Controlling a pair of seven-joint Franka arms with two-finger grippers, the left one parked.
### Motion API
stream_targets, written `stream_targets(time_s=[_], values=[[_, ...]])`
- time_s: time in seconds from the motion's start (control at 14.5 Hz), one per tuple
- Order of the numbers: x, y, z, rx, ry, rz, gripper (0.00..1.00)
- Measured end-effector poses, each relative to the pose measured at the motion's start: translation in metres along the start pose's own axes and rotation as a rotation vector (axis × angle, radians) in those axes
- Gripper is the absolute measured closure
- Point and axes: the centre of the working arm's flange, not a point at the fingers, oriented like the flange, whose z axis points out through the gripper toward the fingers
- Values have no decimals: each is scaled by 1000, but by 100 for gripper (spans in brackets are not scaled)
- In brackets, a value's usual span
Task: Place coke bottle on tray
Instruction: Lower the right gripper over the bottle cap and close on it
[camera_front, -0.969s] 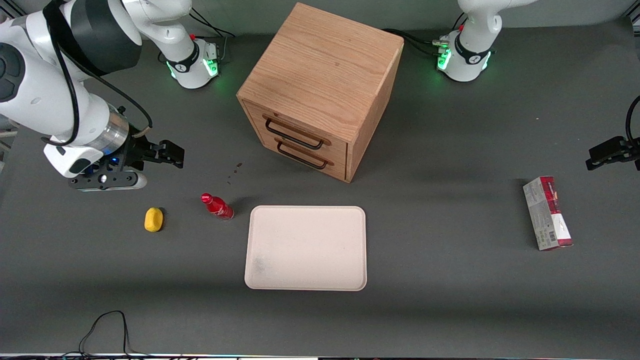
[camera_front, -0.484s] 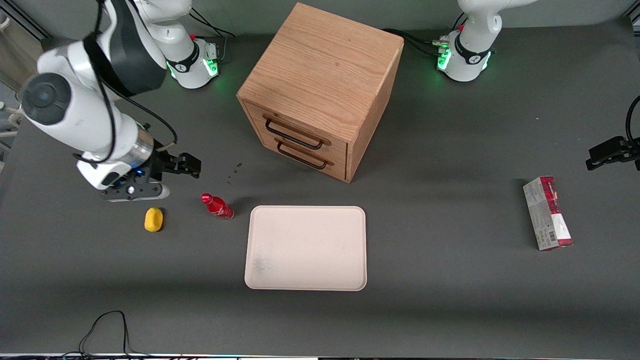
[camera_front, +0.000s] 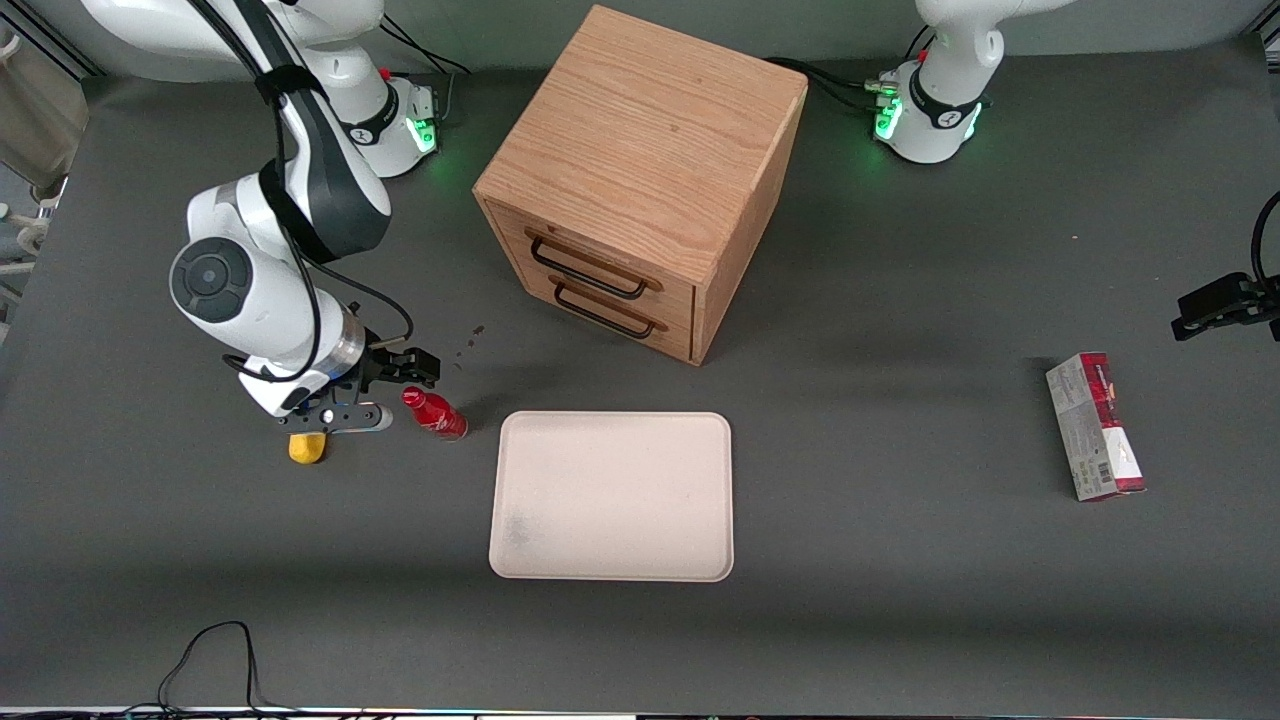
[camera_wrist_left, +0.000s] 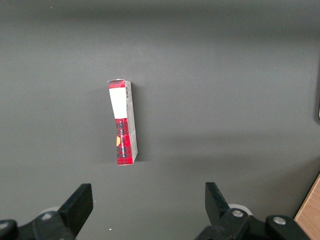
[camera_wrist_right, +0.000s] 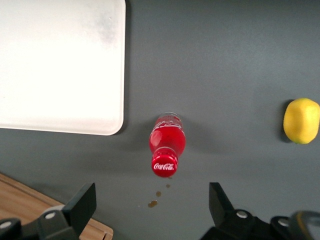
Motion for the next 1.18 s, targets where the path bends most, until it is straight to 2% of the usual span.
stream_targets(time_s=[0.28, 0.55, 0.76, 1.18], values=[[4, 5, 28, -1, -20, 9, 0], [9, 11, 58, -10, -56, 26, 0], [11, 16, 65, -31, -54, 43, 0], [12, 12, 63, -31, -48, 40, 0]])
